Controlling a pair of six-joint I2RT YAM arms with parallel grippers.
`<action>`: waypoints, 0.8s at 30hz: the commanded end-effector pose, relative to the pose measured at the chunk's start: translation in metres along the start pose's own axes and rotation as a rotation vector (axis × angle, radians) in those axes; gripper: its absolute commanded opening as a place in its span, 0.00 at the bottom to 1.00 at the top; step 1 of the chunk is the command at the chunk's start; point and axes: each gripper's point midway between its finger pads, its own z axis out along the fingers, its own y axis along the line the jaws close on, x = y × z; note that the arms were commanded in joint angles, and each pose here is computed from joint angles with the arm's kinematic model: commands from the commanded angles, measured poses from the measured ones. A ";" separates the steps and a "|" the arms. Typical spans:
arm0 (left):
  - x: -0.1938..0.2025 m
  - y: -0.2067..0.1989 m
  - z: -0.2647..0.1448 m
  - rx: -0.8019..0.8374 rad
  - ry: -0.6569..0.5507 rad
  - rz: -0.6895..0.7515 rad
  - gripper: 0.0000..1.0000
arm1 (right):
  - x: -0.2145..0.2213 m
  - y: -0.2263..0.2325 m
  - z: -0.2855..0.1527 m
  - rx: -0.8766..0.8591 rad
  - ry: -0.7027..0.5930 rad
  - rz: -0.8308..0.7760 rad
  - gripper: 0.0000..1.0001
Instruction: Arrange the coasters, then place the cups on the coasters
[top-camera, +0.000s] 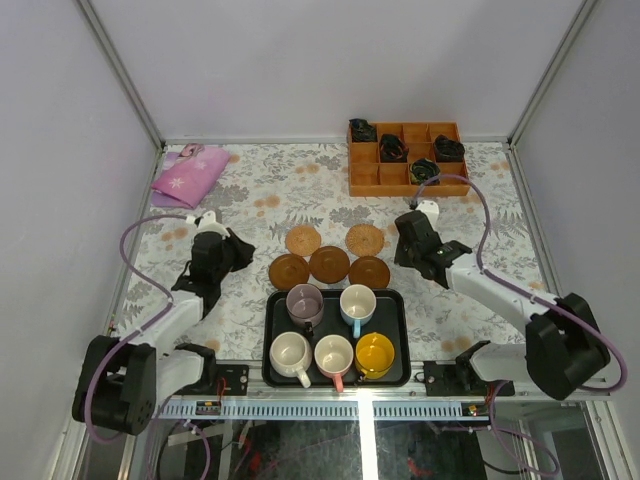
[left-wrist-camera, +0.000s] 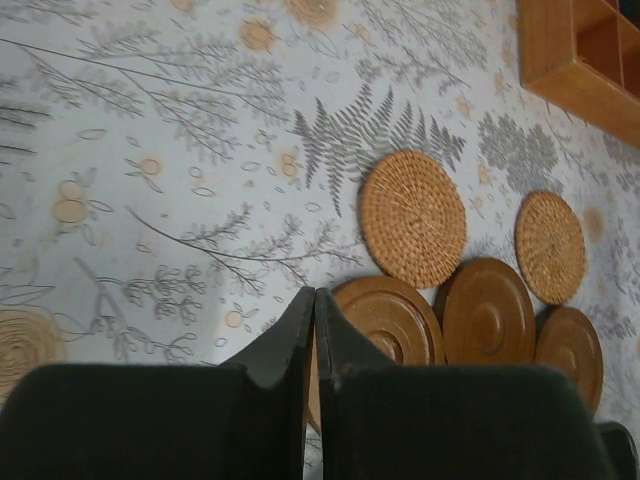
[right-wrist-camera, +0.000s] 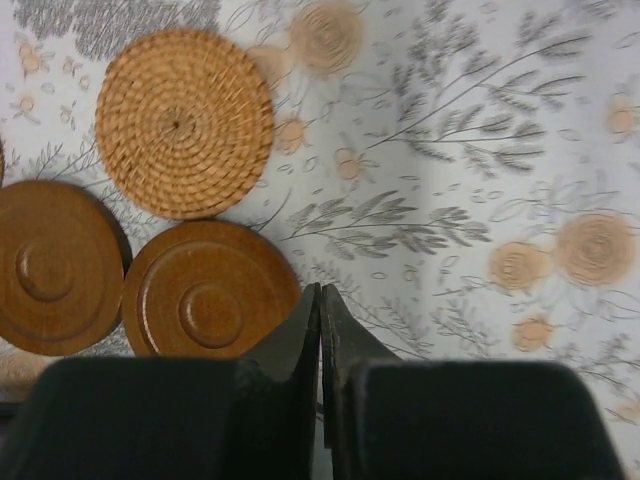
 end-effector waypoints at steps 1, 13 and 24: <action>-0.015 -0.042 0.004 0.158 -0.031 0.022 0.00 | 0.004 0.040 0.010 -0.171 0.042 0.010 0.00; 0.014 -0.051 0.014 0.175 0.063 0.006 0.00 | 0.051 0.081 0.033 -0.357 0.230 0.045 0.00; 0.053 -0.060 0.032 0.194 0.195 0.023 0.00 | 0.068 0.067 0.045 -0.269 0.285 0.052 0.00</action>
